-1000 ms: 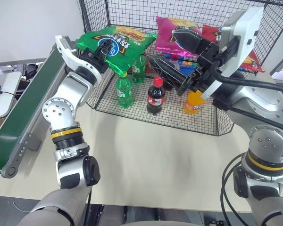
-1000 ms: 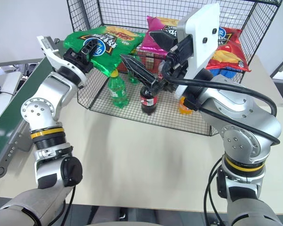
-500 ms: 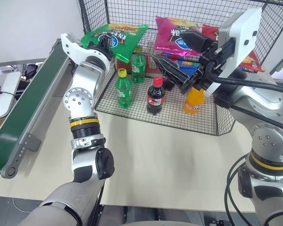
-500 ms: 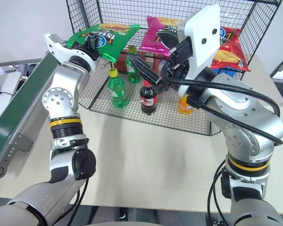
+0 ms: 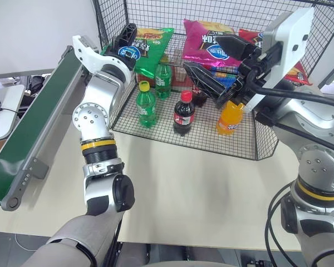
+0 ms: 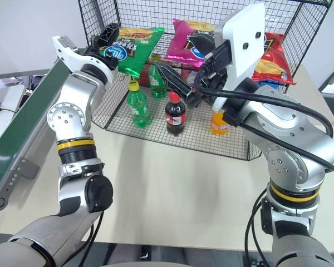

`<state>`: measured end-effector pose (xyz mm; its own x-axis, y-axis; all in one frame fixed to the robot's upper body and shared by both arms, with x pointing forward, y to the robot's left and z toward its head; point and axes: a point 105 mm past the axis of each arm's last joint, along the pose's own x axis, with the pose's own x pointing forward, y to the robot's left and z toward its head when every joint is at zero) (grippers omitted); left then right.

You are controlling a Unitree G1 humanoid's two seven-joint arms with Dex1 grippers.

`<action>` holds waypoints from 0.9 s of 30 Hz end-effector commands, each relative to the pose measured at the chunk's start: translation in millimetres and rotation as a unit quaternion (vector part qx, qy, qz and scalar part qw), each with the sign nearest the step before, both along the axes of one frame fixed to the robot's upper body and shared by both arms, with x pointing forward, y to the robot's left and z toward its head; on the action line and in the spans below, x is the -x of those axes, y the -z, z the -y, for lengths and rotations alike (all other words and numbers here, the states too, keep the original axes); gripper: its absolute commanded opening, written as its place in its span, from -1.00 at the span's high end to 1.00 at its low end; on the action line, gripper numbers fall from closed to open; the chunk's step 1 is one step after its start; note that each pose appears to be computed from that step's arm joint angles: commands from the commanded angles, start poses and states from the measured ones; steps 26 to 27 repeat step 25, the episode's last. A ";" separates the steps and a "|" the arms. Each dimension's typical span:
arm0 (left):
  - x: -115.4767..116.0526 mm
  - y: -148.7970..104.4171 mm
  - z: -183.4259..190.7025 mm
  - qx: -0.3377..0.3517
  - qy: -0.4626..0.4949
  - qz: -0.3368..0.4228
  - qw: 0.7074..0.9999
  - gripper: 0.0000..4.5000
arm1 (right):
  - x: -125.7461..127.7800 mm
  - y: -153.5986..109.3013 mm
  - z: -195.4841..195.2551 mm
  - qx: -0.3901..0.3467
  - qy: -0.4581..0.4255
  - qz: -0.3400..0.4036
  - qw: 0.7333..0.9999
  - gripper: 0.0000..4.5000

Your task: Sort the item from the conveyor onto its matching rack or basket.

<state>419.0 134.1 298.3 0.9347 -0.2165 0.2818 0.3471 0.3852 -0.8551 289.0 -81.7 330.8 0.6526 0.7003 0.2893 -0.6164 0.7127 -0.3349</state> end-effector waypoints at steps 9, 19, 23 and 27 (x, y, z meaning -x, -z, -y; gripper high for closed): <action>49.0 -1.5 -11.0 -0.098 0.046 0.005 0.994 -0.98 | 0.8 -9.2 -3.3 -0.017 -0.026 0.021 0.999 -1.00; 110.3 24.9 -85.5 -0.540 0.034 0.074 0.838 -0.98 | -4.4 13.3 3.7 0.027 -0.033 -0.011 0.999 -1.00; 115.2 24.9 -98.0 -0.572 0.010 0.121 0.811 -0.98 | -0.4 27.9 8.0 0.039 -0.023 -0.022 0.999 -1.00; 114.5 27.4 -96.8 -0.572 0.019 0.131 0.810 -0.98 | -0.1 29.0 7.5 0.034 -0.019 -0.023 0.999 -1.00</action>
